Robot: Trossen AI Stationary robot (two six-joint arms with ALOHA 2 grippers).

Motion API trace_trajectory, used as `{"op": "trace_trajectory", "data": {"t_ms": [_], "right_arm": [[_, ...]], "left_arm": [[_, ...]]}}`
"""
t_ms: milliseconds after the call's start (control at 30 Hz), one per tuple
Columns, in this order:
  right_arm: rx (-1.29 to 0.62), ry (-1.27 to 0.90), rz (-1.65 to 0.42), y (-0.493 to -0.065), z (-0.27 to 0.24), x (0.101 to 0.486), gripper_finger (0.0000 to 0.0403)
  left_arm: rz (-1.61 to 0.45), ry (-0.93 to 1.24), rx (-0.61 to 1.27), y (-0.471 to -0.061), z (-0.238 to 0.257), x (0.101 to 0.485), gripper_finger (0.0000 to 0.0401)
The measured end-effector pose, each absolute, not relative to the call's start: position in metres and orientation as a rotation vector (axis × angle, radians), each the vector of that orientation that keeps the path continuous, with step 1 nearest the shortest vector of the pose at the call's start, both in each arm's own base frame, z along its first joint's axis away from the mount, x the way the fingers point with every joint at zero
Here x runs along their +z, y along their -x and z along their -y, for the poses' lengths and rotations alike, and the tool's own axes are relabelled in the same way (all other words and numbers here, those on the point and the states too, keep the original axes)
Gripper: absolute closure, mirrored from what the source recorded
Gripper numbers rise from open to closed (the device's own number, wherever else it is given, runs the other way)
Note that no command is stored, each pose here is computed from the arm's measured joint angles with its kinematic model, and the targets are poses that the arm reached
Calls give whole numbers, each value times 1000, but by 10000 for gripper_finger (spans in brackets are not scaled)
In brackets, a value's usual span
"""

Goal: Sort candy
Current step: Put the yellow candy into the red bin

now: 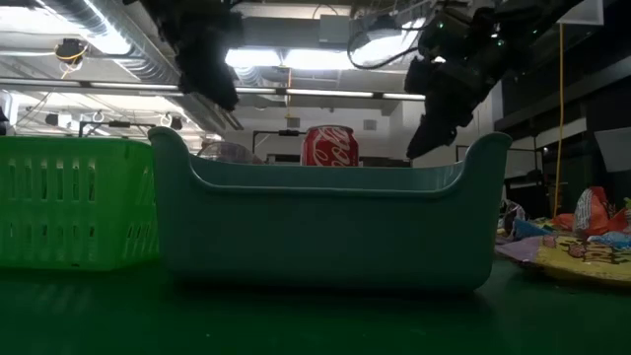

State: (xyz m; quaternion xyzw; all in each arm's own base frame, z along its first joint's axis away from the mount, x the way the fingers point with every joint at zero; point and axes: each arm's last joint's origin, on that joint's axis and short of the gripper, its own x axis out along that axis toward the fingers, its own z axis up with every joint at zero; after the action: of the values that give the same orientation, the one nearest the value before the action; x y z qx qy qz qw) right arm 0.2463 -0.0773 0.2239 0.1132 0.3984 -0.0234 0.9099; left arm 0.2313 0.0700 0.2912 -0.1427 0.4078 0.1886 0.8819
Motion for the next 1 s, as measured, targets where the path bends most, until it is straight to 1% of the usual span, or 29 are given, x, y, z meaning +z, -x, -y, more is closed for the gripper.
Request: {"op": "trace_trajectory", "data": {"t_ms": [100,467,667,1000], "right_arm": [[2,-183,-813,-253,58,224,267],[2,9,-849,-261,7,221,267],[-30,47,-917,-265,2,208,267],[-42,25,-1023,-276,3,180,267]], "left_arm": [[-818,259,367,-235,-68,294,277],[-815,225,327,-237,-61,294,277],[-817,217,309,-239,-56,294,277],[-812,210,295,-240,-53,295,277]]}}
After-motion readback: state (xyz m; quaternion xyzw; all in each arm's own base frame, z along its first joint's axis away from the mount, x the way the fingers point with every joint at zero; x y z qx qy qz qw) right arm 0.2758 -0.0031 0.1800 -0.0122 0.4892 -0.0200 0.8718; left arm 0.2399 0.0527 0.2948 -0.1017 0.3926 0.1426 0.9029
